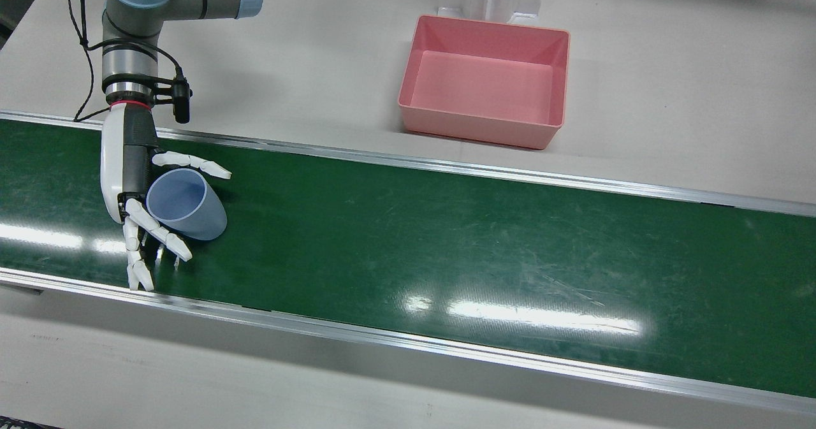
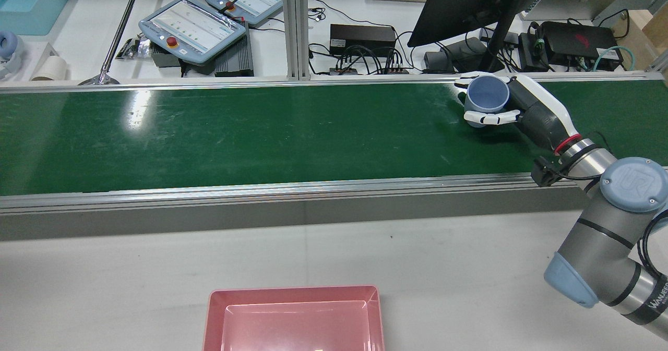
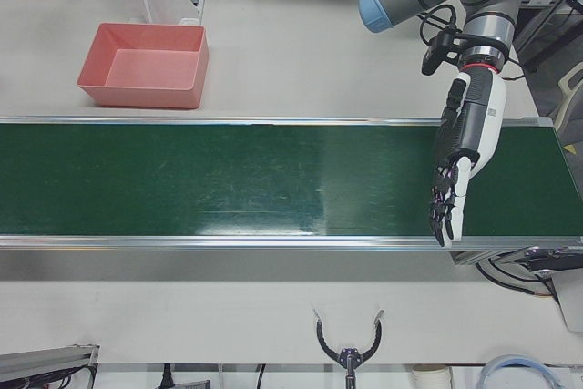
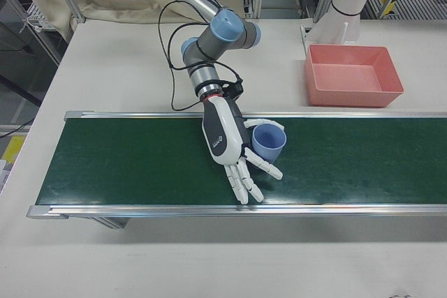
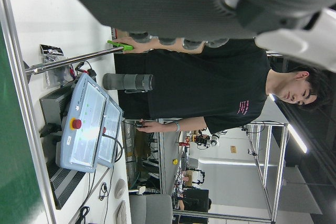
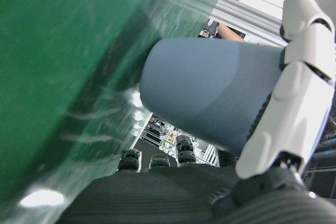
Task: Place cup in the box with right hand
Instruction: 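Lift the cup off the belt and carry it toward the pink box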
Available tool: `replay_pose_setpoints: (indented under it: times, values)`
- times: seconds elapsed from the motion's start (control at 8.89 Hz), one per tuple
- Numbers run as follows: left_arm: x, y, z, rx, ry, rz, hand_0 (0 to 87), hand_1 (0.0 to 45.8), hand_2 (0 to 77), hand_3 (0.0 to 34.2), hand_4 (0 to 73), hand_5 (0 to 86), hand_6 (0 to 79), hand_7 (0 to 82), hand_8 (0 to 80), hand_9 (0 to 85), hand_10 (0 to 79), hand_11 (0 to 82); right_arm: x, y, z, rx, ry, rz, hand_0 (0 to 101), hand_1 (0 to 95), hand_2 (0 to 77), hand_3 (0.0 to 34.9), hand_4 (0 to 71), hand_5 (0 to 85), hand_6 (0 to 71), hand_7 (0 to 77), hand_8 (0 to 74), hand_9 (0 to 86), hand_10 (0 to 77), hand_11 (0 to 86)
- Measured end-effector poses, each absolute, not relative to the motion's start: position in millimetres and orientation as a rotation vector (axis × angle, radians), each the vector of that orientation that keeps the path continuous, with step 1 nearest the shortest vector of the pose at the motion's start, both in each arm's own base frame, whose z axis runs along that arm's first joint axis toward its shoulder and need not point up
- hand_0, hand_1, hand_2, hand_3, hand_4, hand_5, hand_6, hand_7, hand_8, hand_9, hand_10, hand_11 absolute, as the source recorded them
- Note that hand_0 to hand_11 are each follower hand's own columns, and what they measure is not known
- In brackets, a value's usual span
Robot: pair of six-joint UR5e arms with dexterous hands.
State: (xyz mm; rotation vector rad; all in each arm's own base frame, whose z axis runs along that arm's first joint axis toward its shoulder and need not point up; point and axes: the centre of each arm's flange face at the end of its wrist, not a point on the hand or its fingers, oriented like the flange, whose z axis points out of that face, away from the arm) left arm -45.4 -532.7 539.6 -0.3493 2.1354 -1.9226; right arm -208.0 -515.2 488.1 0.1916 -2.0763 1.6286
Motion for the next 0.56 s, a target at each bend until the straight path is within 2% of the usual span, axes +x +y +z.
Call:
replay_pose_setpoints:
  times: [0.11,0.22,0.34,0.45,0.56]
  values:
    - [-45.4,-532.7,539.6,-0.350,2.135,-1.922,0.0,0.5,0.5,0.0,1.1,0.5,0.5,0.5,0.0,0.0,0.0,0.0,-203.4,-515.5,483.2,0.220,-2.100,1.648,44,12.0,27.8,1.2,18.5,4.9,15.3,25.6,12.0,11.4,11.4,18.5]
    - [-45.4,-532.7,539.6,-0.350,2.135,-1.922,0.0,0.5,0.5,0.0,1.1,0.5,0.0,0.5,0.0,0.0,0.0,0.0,-196.8,-514.9,478.2,0.255,-2.125,1.673,50,10.4,34.4,0.7,21.8,10.9,25.6,34.9,24.5,22.9,23.5,30.0]
    - [-45.4,-532.6,539.4,-0.349,2.136,-1.922,0.0,0.5,0.5,0.0,1.1,0.5,0.5,0.5,0.0,0.0,0.0,0.0,-191.7,-513.5,472.1,0.276,-2.148,1.687,54,9.8,38.2,1.6,24.5,18.5,36.0,44.7,34.9,33.3,33.3,39.3]
    - [-45.4,-532.5,539.2,-0.350,2.135,-1.922,0.0,0.5,0.5,0.0,1.1,0.5,0.5,0.5,0.0,0.0,0.0,0.0,-182.8,-511.1,455.8,0.288,-2.193,1.682,62,8.2,42.0,1.4,25.6,24.0,42.0,49.6,43.1,40.9,40.4,47.5]
    - [-45.3,-532.5,539.2,-0.350,2.135,-1.922,0.0,0.5,0.5,0.0,1.1,0.0,0.5,0.5,0.0,0.0,0.0,0.0,-165.1,-508.3,430.7,0.312,-2.258,1.666,54,6.0,44.2,0.0,30.0,19.1,43.6,55.1,48.5,46.4,49.6,58.4]
